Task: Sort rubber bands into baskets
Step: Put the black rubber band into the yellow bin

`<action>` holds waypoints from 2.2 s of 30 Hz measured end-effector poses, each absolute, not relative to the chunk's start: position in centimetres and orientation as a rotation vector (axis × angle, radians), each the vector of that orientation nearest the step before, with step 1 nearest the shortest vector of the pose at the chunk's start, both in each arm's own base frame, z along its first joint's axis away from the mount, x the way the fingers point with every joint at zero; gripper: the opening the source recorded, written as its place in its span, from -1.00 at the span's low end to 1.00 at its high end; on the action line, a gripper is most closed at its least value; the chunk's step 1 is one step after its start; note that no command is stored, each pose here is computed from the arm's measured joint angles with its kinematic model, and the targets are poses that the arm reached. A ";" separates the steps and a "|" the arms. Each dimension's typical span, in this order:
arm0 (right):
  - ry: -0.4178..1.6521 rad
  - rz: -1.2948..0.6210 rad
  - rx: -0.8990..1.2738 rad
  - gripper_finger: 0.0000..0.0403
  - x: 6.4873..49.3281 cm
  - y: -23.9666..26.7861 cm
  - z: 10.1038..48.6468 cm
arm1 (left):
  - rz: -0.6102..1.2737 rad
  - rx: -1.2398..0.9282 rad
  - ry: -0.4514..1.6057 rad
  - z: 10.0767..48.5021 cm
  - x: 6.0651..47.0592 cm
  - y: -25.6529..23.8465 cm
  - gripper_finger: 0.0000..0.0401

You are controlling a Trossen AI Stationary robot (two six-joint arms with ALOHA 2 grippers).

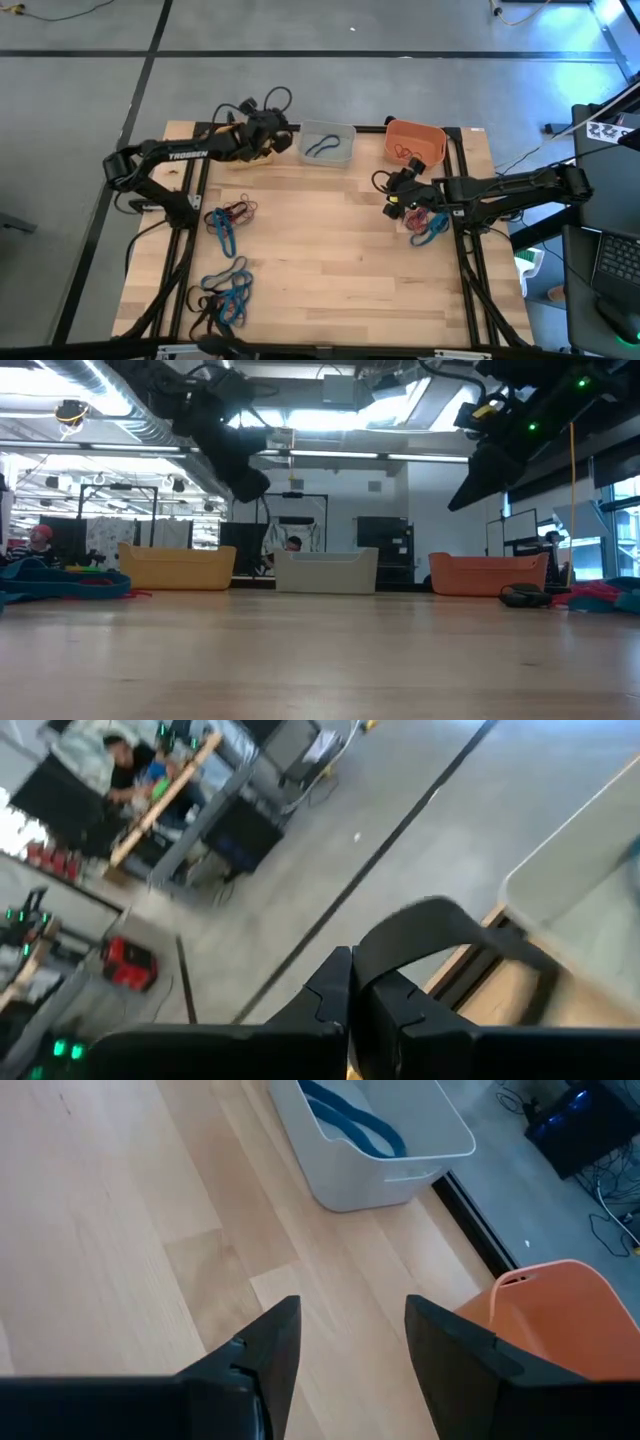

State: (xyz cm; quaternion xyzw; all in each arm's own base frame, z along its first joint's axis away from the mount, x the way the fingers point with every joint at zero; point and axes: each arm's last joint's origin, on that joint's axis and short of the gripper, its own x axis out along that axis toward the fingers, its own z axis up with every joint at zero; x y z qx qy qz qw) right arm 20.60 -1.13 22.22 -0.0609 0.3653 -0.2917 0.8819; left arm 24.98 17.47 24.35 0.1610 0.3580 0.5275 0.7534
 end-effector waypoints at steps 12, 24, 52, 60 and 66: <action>0.757 -0.609 -0.122 -0.10 20.6 -1.1 22.2 | 1.266 0.293 0.741 26.0 22.8 18.2 -0.94; 0.748 -0.609 -0.119 -0.10 20.7 -1.1 22.3 | 1.308 0.186 0.862 25.8 19.8 17.7 -0.94; 0.714 -0.608 -0.111 -0.10 20.9 -1.1 22.5 | 1.106 -0.090 1.100 24.6 18.6 16.7 -0.39; 0.712 -0.608 -0.110 -0.10 20.9 -1.1 22.6 | 0.831 -0.241 1.063 24.8 19.5 15.8 -0.39; 0.712 -0.607 -0.111 -0.10 20.9 -1.1 22.6 | 0.555 -0.146 0.864 25.6 22.8 13.9 -0.39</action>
